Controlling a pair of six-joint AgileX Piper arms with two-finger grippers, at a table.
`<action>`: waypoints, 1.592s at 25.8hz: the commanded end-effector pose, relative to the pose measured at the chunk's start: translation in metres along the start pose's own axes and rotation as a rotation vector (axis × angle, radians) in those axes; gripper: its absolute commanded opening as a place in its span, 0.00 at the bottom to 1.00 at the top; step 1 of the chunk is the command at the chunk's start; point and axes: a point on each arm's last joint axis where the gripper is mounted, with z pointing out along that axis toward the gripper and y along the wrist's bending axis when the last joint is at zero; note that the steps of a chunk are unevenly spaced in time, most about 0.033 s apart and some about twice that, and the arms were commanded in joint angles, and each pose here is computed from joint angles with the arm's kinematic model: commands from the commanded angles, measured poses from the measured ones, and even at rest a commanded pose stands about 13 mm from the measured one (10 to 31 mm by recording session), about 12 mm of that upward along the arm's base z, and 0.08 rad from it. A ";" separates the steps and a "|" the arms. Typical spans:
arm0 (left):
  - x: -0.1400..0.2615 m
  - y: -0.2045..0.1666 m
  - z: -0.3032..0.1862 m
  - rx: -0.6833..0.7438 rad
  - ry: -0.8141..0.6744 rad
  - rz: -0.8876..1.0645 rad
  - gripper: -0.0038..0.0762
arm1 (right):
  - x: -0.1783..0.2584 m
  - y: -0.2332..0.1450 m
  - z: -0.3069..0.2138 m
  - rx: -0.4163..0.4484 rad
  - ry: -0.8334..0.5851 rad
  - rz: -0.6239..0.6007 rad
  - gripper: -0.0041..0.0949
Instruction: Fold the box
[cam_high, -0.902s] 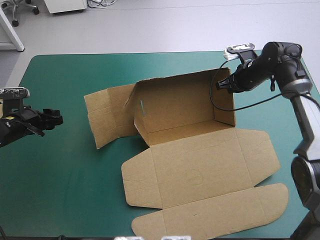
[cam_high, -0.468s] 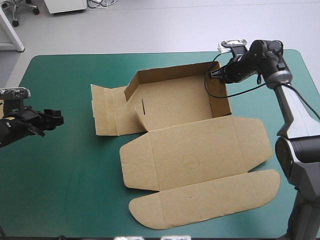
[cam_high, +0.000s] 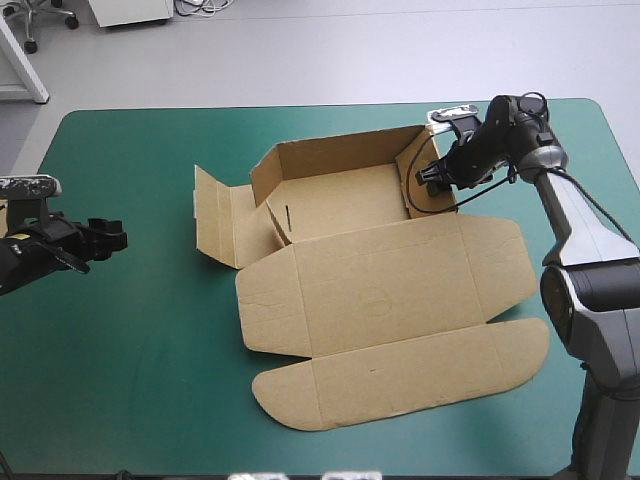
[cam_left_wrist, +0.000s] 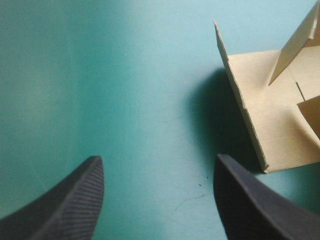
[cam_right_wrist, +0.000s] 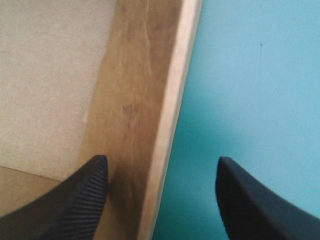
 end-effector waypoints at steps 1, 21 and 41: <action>-0.012 -0.004 -0.008 0.002 -0.079 -0.012 0.61 | -0.004 0.006 -0.037 0.000 -0.072 -0.022 0.72; -0.012 -0.004 -0.008 0.006 -0.078 -0.003 0.61 | -0.028 0.020 -0.018 0.002 -0.255 -0.024 0.72; -0.011 -0.007 -0.008 0.035 -0.076 -0.014 0.57 | -0.020 0.014 -0.009 0.192 -0.138 0.022 0.03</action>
